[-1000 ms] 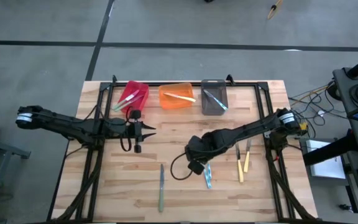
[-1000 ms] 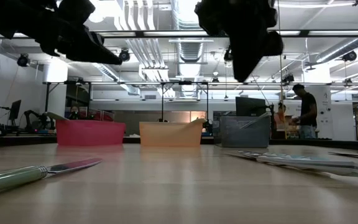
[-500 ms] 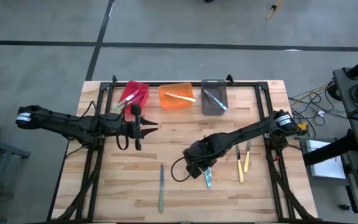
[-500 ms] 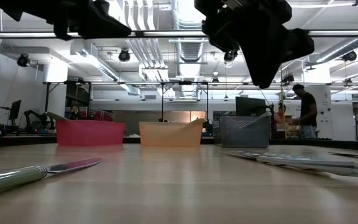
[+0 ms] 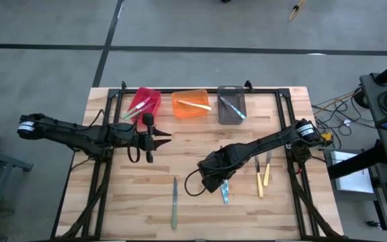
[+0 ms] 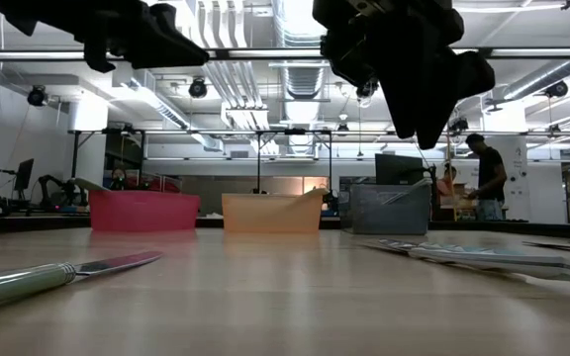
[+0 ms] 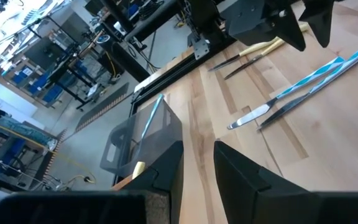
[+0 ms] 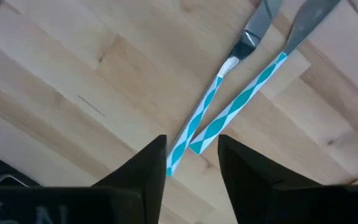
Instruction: Sort silverware by color (type)
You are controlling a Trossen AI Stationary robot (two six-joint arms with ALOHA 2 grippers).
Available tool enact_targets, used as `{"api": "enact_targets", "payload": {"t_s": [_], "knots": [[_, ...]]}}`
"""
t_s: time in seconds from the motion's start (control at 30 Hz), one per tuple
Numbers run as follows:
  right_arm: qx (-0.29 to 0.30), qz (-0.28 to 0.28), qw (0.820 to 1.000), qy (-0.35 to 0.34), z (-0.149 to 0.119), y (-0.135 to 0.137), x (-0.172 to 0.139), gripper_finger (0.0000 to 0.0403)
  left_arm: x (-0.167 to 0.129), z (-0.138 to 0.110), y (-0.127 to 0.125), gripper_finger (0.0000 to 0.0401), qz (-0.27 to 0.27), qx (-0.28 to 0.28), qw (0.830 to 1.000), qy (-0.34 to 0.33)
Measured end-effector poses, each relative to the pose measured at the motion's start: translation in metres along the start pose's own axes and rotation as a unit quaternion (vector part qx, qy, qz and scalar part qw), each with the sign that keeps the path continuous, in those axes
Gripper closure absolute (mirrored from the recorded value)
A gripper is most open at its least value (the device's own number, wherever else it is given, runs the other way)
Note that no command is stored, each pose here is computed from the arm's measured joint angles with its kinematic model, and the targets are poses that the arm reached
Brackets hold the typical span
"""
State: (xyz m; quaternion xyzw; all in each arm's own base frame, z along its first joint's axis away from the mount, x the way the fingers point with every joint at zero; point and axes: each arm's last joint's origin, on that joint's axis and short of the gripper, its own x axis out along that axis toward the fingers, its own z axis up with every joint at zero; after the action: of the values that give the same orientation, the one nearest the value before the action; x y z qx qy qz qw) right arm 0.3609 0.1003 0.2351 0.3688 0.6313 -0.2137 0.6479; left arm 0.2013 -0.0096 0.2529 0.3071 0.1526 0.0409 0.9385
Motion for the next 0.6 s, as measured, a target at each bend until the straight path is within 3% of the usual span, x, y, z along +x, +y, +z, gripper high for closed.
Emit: {"api": "enact_targets", "payload": {"t_s": [0.2,0.6], "knots": [[-0.045,0.007,0.999,-0.004,0.0008,0.0014,0.0,0.026,0.0008,-0.0004,-0.0005,0.033,-0.001,-0.001,1.0,0.002],[0.0,-0.008,1.0,-0.013,0.0012,-0.0031,0.0088,0.0284,0.0008,-0.0006,-0.0006,0.033,-0.002,-0.006,1.0,0.003]]}}
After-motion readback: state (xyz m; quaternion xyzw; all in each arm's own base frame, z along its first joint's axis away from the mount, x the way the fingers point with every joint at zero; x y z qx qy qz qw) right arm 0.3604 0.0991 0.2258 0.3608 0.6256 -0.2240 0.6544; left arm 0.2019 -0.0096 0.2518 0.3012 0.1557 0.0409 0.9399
